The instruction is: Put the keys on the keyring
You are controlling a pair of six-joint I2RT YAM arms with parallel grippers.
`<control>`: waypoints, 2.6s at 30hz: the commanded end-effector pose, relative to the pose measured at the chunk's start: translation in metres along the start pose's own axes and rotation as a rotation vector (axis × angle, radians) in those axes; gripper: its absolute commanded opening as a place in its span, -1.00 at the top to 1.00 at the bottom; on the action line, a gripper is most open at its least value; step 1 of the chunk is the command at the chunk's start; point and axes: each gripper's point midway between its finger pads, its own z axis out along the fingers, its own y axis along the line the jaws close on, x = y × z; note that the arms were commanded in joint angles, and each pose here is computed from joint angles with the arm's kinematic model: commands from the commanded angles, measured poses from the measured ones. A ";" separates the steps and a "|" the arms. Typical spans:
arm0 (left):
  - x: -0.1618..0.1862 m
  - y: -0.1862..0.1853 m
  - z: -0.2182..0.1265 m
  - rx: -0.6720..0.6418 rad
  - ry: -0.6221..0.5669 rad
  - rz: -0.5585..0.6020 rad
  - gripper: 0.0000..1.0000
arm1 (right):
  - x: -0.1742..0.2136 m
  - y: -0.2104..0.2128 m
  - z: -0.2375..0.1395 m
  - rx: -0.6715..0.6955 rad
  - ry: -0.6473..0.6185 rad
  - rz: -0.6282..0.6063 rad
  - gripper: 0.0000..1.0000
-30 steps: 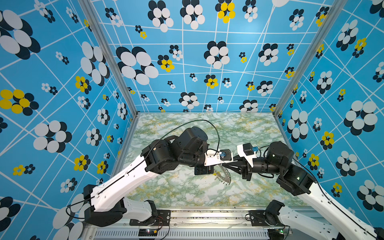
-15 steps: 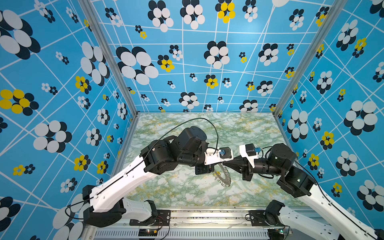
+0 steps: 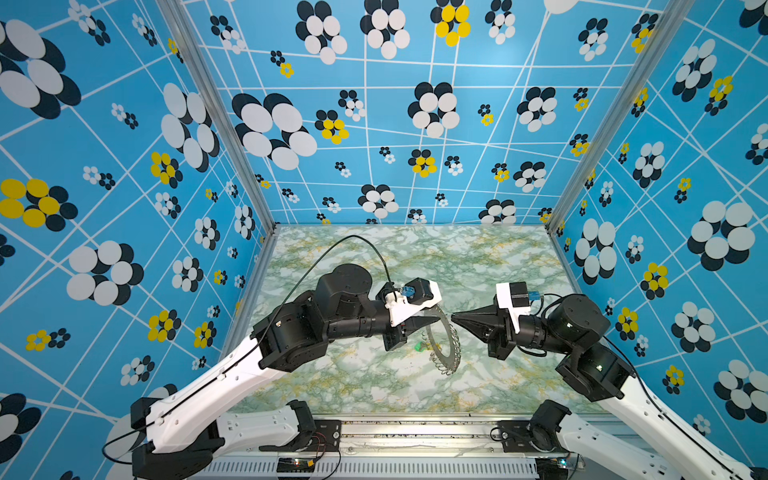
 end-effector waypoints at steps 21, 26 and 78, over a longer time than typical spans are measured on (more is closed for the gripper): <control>-0.028 -0.004 -0.001 0.051 -0.223 -0.068 0.60 | -0.040 0.004 -0.001 -0.042 -0.194 0.000 1.00; -0.028 -0.001 0.001 0.043 -0.228 -0.068 0.62 | -0.040 0.005 0.001 -0.058 -0.192 0.007 1.00; -0.005 -0.014 0.008 0.145 0.090 0.056 1.00 | 0.009 0.007 -0.006 -0.034 0.179 -0.090 0.35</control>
